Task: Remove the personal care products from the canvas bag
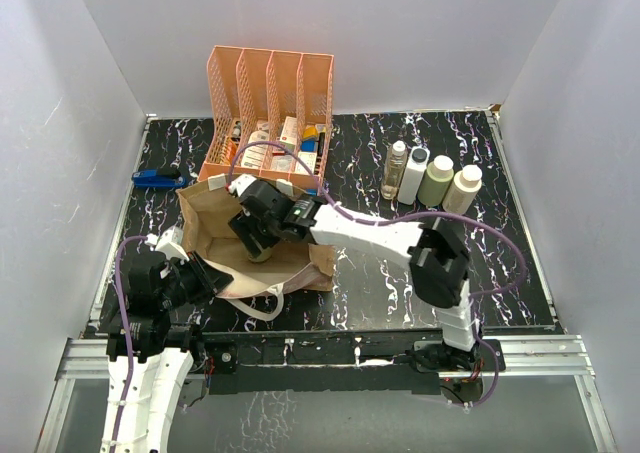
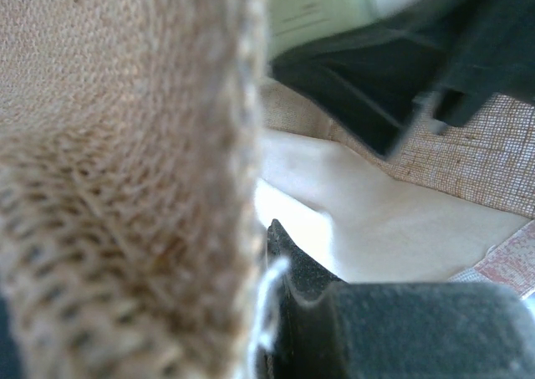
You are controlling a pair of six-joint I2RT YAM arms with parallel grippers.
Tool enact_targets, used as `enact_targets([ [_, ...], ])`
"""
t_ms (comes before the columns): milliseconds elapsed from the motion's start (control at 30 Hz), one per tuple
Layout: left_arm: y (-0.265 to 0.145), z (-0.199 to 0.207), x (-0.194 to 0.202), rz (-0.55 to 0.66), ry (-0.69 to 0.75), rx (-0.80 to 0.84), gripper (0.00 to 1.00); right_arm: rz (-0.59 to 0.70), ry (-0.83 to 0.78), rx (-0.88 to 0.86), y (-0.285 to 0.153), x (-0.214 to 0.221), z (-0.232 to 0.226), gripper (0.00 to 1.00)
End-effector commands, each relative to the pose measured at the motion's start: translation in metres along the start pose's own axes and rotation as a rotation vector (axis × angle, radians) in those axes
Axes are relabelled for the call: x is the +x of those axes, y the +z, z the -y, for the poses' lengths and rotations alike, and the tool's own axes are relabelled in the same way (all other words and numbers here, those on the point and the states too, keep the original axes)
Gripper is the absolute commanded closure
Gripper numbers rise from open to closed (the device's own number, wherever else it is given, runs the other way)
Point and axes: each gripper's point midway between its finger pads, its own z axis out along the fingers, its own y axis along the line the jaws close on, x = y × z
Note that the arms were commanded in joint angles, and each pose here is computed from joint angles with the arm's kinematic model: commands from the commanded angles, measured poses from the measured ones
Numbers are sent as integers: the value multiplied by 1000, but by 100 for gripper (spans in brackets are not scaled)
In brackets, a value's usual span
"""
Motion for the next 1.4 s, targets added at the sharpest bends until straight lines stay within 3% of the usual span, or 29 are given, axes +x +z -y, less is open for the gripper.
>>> enact_targets([
  [0, 0, 2, 3, -11, 8, 15, 100, 441, 108, -161, -101, -114, -17, 71],
  [267, 0, 2, 2, -8, 7, 15, 100, 615, 270, -449, -177, -140, 1, 75],
  [433, 0, 1, 2, -9, 4, 13, 100, 750, 299, -519, -236, -150, 21, 76],
  [633, 0, 1, 2, -10, 4, 12, 100, 905, 284, -358, -300, -157, 59, 76],
  [867, 0, 1, 2, -9, 3, 11, 100, 1016, 301, 32, -360, -147, 124, 76],
  [967, 0, 1, 2, -10, 3, 10, 100, 977, 344, 287, -361, -126, 166, 76],
  [1100, 0, 1, 2, -12, 1, 9, 100, 847, 357, 538, -329, -90, 205, 76],
  [1367, 1, 0, 3, -16, -2, 6, 100, 575, 368, 656, -215, -37, 234, 77],
])
